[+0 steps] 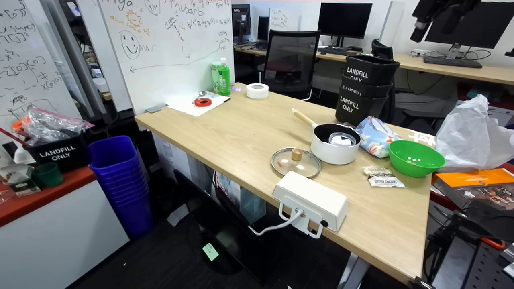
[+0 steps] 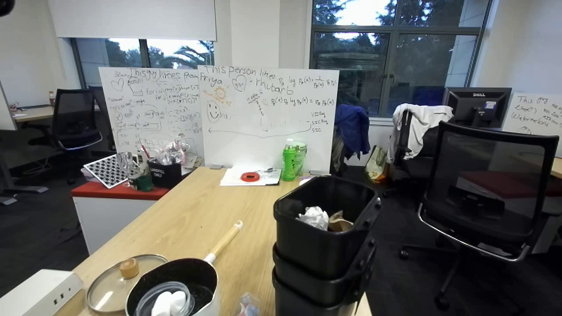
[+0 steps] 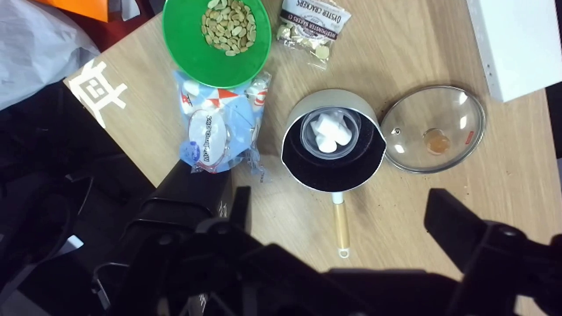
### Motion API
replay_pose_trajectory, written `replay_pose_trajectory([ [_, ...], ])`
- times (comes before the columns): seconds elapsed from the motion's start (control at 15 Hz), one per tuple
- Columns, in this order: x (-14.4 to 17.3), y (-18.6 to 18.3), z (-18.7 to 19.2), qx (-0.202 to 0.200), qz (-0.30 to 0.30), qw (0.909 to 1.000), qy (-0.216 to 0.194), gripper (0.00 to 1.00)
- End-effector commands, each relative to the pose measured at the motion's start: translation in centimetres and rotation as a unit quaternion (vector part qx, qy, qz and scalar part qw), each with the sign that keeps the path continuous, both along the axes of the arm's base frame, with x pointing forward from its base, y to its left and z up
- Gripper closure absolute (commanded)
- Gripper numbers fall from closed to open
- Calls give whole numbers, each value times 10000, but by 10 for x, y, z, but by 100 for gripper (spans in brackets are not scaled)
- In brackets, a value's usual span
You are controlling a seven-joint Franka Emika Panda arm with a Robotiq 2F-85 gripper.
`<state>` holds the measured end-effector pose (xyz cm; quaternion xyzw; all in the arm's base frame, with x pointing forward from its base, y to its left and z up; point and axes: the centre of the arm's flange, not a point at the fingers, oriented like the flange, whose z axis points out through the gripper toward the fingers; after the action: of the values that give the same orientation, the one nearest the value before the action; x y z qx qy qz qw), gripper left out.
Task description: Pick up the top black bin from the stack and put it on the table.
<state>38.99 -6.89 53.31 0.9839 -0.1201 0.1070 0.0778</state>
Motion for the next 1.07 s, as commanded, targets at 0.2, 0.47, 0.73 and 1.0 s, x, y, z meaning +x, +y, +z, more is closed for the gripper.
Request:
replay_pose_trajectory([
  [0.2, 0, 0, 2, -5, -18, 10000, -25, 0],
  [0.47, 0, 0, 2, -6, -18, 10000, -25, 0],
  [0.73, 19, -5, 4, 135, -335, 9993, -60, 0],
  [1.0, 55, -17, 3, 179, -941, 9948, -351, 0],
])
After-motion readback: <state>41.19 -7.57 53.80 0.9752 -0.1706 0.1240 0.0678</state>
